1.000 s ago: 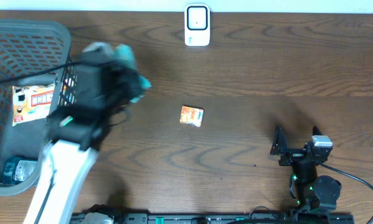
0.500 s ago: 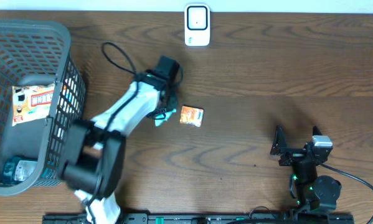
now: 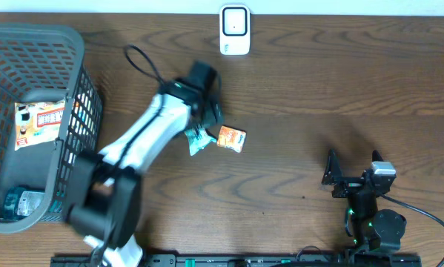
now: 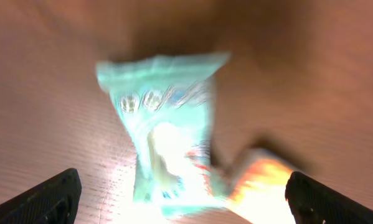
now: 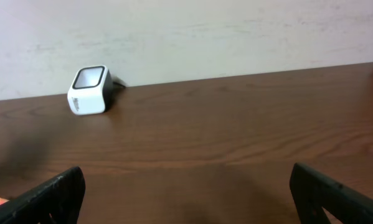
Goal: Scan the item barcode
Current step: 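Carry the mint-green pack out and release it beside the orange pack, then reach into the basket and grasp the yellow bag with the left gripper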
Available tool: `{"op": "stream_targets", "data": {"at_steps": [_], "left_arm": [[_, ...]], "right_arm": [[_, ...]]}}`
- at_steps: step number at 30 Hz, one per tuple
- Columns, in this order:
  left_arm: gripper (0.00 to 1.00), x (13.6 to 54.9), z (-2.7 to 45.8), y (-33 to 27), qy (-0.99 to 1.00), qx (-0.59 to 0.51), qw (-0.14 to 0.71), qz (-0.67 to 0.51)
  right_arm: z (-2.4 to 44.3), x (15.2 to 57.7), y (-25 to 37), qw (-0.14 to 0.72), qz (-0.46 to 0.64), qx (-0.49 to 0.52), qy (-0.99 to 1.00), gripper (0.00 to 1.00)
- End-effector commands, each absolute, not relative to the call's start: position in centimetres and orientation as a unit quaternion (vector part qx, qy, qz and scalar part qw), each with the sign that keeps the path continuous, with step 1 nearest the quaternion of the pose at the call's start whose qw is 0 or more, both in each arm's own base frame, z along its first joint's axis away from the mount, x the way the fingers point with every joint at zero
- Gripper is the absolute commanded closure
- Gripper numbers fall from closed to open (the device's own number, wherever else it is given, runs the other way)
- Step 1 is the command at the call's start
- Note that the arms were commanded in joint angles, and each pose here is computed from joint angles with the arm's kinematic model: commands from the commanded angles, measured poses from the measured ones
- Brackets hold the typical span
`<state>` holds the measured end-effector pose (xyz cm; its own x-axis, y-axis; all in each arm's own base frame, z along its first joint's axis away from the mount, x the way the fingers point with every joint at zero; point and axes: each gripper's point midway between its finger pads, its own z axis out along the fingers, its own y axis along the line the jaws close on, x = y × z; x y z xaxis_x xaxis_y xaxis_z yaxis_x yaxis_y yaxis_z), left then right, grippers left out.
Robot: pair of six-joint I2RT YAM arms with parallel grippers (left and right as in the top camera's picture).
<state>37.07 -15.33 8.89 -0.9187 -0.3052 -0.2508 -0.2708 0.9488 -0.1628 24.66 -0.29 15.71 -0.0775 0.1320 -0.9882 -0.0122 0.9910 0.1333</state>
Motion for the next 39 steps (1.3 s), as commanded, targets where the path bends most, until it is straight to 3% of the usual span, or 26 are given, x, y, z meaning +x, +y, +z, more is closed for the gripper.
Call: {"op": "stream_targets", "data": {"at_steps": [1, 7, 12, 16, 21, 33, 39], "left_arm": [[0.02, 39.6, 21.6, -13.9, 0.946, -0.119, 0.277, -0.117], [0.02, 38.7, 34.0, -5.4, 0.877, -0.184, 0.428, -0.115], [0.02, 34.9, 36.5, 6.5, 0.805, -0.368, 0.464, -0.034], [0.02, 31.1, 34.3, 14.2, 0.713, -0.563, 0.417, -0.024], [0.02, 29.9, 30.1, 19.4, 0.638, -0.684, 0.352, -0.036], [0.02, 34.1, 14.9, 21.6, 0.668, -0.729, 0.146, -0.031], [0.02, 36.6, 9.6, 21.5, 0.675, -0.728, 0.104, -0.062]], "right_arm": [[15.5, 24.7, -0.2, 0.676, 0.056, 0.044, 0.734, 0.01], [15.5, 24.7, -0.2, 0.676, 0.056, 0.044, 0.734, 0.01], [15.5, 24.7, -0.2, 0.676, 0.056, 0.044, 0.734, 0.01], [15.5, 24.7, -0.2, 0.676, 0.056, 0.044, 0.734, 0.01], [15.5, 24.7, -0.2, 0.676, 0.056, 0.044, 0.734, 0.01], [15.5, 24.7, -0.2, 0.676, 0.056, 0.044, 0.734, 0.01], [15.5, 24.7, -0.2, 0.676, 0.056, 0.043, 0.734, 0.01]]}}
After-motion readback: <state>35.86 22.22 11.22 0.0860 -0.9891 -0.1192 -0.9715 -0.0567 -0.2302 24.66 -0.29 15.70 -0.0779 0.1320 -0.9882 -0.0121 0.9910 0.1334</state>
